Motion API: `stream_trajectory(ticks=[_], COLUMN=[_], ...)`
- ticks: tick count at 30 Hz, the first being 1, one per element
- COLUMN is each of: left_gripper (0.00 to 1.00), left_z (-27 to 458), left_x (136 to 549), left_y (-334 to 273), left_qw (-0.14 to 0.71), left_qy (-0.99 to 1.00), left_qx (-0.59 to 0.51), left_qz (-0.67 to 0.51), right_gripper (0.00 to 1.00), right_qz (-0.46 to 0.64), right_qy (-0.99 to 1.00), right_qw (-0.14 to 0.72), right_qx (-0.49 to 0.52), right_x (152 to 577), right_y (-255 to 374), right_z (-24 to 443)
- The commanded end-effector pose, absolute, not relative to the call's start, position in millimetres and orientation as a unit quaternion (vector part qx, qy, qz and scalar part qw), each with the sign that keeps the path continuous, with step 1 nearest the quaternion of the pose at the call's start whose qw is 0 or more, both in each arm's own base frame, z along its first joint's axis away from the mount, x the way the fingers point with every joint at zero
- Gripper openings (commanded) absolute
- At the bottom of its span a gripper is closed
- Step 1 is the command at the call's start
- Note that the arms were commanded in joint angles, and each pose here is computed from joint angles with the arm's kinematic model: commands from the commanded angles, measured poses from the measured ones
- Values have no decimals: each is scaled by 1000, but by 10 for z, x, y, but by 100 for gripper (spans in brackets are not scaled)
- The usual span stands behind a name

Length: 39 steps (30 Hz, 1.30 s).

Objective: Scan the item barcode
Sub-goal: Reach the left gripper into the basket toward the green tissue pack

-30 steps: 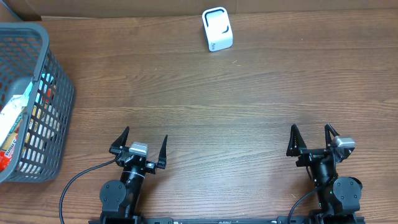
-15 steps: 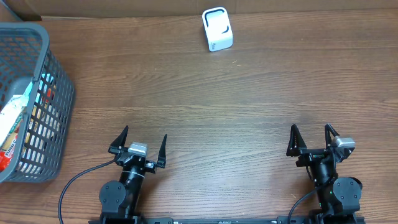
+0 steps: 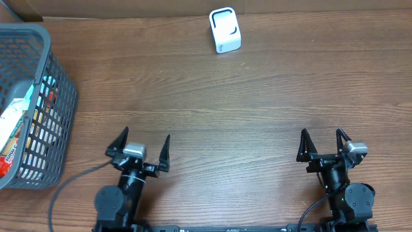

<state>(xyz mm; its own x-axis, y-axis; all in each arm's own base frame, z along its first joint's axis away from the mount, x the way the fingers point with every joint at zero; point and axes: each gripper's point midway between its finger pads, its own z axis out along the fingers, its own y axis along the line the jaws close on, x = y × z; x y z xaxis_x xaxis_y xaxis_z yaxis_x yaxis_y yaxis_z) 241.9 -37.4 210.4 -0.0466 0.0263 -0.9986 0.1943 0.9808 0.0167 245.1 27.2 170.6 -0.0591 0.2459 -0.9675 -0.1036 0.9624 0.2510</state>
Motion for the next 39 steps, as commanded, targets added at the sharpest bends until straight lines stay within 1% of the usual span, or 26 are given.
stream_trajectory(ticks=[1,5,8,13,19,24,27,28,30,33,37,38,39], left_gripper=[100,100,100,100,100,100,100,100,100,100,100,100,98], left_z=[2555,2879,3081,3375,3578,3598,3541,3549,3620,3765,3788,3734,3697], left_x=[2480,2669,2890,3351,3798,4145,4306,4368,4459,4444,4251,4098,4010], left_y=[-340,-348,-358,-380,-399,-488,-490,-421,-170,449,1222,1574,1754], left_qw=[694,665,623,526,413,383,389,396,415,436,432,421,413], left_qy=[715,741,777,846,906,917,914,913,909,885,835,809,796], left_qx=[62,61,59,55,58,66,97,85,11,-164,-340,-410,-442], left_qz=[-63,-64,-65,-68,-65,-84,-70,-55,-26,9,1,4,8], right_gripper=[100,100,100,100,100,100,100,100,100,100,100,100,100], right_qz=[129,130,129,129,129,129,129,130,129,129,129,129,129], right_qy=[714,714,714,714,714,714,714,714,714,714,714,714,714], right_qw=[687,687,687,687,687,687,687,687,687,687,687,686,687], right_qx=[48,48,48,48,48,48,48,48,48,48,48,48,48], right_x=[2449,2449,2449,2449,2449,2449,2449,2449,2449,2449,2449,2449,2449], right_y=[283,283,283,283,283,283,283,283,283,283,283,283,283], right_z=[1696,1696,1696,1696,1696,1696,1696,1696,1696,1696,1696,1695,1696])
